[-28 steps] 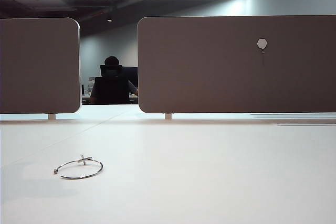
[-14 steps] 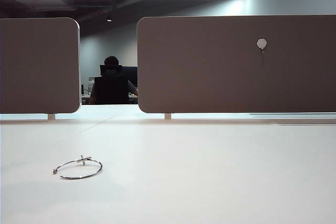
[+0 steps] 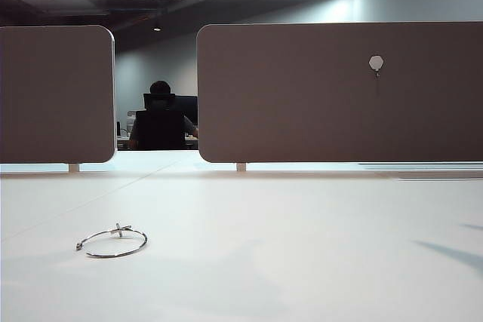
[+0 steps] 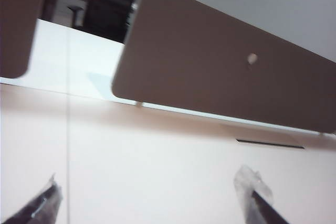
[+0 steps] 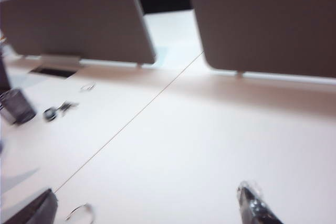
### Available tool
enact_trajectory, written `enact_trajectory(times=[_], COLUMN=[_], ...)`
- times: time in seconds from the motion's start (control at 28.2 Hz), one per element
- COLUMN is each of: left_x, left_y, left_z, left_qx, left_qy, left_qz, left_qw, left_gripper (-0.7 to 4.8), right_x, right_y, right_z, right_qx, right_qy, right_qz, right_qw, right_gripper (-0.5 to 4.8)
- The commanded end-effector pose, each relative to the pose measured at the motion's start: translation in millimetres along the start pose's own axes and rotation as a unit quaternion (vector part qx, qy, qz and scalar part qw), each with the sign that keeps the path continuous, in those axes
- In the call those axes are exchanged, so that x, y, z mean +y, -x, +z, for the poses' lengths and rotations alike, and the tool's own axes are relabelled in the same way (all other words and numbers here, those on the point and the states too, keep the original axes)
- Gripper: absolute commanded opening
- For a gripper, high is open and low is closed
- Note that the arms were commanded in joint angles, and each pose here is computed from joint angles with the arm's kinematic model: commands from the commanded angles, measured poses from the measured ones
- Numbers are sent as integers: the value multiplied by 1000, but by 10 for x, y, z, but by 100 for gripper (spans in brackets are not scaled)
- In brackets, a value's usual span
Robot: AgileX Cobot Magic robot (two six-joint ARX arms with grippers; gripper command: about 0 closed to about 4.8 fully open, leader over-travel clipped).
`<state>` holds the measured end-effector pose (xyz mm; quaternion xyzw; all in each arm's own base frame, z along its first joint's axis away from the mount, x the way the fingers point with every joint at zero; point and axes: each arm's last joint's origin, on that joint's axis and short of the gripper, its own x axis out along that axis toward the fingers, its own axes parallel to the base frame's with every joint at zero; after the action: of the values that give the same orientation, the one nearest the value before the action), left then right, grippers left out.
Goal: Hang the earring on the hook.
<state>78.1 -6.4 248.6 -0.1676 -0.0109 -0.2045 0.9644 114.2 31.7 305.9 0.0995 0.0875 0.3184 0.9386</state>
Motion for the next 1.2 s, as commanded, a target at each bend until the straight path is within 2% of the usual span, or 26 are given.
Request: enact_trajectory(times=[0.04, 0.11, 0.21, 0.32, 0.53, 0.67, 0.78, 0.85, 0.99, 1.06, 1.2], left_x=[4, 17, 26, 28, -36, -119, -190, -234, -301, -318, -337], left_y=[-30, -45, -66, -99, -160, -212, -251, -267, -288, -297, -317], left_z=[-12, -26, -40, -65, -119, -116, -96, -82, -76, -73, -82], left_qx=[22, 31, 41, 57, 125, 154, 171, 193, 253, 271, 278], left_qy=[7, 5, -20, -13, 16, 7, -17, -54, -129, -147, -157], left_qz=[-20, -19, -23, -31, -42, -55, -60, -55, -51, -34, -21], left_qw=[1000, 999, 999, 998, 991, 987, 983, 978, 957, 951, 948], left_gripper=[479, 479, 479, 479, 479, 479, 479, 479, 479, 479, 479], right_x=[38, 102, 209, 310, 372, 398, 431, 480, 586, 641, 770], right_y=[-223, -398, -666, -961, -1473, -1792, -2024, -2137, -2319, -2363, -2417], right_z=[3, -11, -77, -172, -342, -411, -451, -504, -677, -784, -980], right_qx=[33, 53, 86, 121, 192, 224, 236, 246, 279, 292, 313], right_qy=[2, 12, 43, 79, 64, 65, 89, 101, 120, 136, 175], right_qz=[32, 56, 80, 115, 159, 175, 186, 194, 199, 194, 189], right_qw=[999, 997, 992, 983, 966, 957, 950, 944, 932, 927, 914], right_gripper=[463, 462, 461, 461, 461, 461, 461, 461, 461, 462, 461])
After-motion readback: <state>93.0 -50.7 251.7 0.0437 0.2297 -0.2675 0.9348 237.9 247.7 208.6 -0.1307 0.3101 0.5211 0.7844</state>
